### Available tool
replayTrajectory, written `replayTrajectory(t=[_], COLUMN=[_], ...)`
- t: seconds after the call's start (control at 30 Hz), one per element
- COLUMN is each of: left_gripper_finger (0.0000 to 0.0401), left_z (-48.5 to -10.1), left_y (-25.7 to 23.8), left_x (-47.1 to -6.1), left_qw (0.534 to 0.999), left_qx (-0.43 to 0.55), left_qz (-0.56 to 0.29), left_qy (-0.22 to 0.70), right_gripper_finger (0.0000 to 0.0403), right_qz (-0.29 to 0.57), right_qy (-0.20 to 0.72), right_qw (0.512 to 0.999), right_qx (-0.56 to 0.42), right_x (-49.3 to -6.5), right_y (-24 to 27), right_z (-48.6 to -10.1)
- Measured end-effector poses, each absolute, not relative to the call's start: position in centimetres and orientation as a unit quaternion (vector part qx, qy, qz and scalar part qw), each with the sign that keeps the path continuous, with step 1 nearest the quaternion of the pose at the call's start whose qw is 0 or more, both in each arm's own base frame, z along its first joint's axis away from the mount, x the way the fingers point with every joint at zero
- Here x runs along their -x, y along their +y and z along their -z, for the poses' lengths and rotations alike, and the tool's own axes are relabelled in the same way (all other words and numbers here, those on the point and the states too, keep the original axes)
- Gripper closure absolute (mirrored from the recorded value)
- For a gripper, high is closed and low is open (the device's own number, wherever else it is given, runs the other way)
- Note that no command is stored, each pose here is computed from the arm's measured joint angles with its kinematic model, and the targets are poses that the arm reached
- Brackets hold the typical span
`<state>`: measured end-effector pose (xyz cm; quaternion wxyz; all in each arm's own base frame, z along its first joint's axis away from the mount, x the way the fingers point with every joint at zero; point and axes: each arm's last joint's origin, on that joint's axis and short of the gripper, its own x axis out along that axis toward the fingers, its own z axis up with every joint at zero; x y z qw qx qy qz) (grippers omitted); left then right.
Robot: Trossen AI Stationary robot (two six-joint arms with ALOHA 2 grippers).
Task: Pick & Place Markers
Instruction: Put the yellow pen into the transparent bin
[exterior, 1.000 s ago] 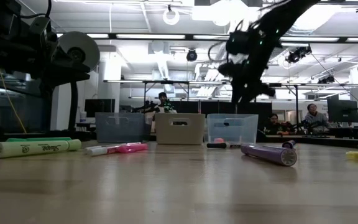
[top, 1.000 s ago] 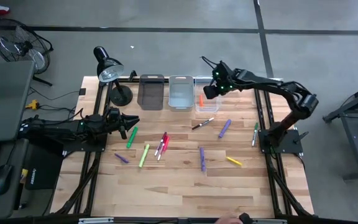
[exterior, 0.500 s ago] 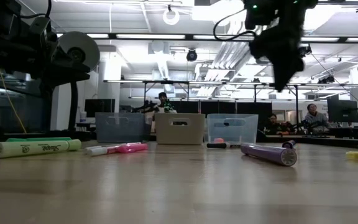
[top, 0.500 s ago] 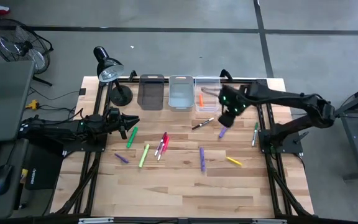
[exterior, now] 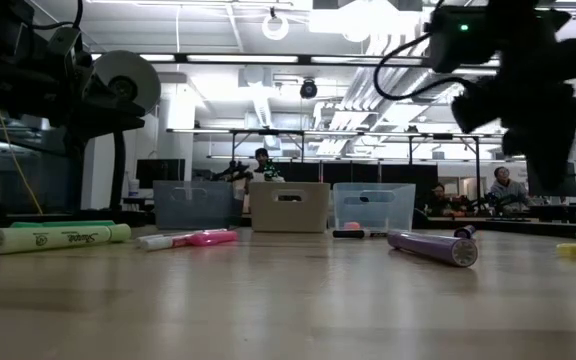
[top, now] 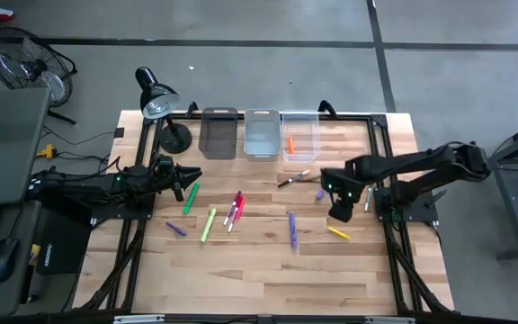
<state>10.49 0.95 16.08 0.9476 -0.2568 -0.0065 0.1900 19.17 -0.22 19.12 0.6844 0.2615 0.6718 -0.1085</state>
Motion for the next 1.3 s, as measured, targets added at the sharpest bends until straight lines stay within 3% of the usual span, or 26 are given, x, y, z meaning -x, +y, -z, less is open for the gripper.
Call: replayTrajectory(t=[0.2,0.6,0.87,1.3], left_gripper_finger=[0.0304,0.0304,0.0304,0.0304], left_z=[-16.1,-16.1,-16.1,-16.1], left_y=[1.0,1.0,0.9,0.9], left_x=[-10.5,-10.5,-10.5,-10.5], left_qw=[0.948,0.947,0.948,0.948], left_qx=[0.257,0.257,0.257,0.257], left_qz=[-0.190,-0.190,-0.190,-0.190], left_qy=[-0.007,-0.007,-0.007,-0.007], right_gripper_finger=[0.0292,0.0195,0.0191,0.0191], right_qz=[0.066,0.055,0.068,0.103], right_qy=[0.692,0.678,0.690,0.671], right_qw=[0.685,0.705,0.702,0.713], right_qx=[-0.218,-0.202,-0.162,-0.176], right_x=[-18.5,-19.3,-20.1,-20.5], right_y=[2.2,5.7,6.9,7.0], right_z=[-17.7,-16.9,-15.0,-14.8])
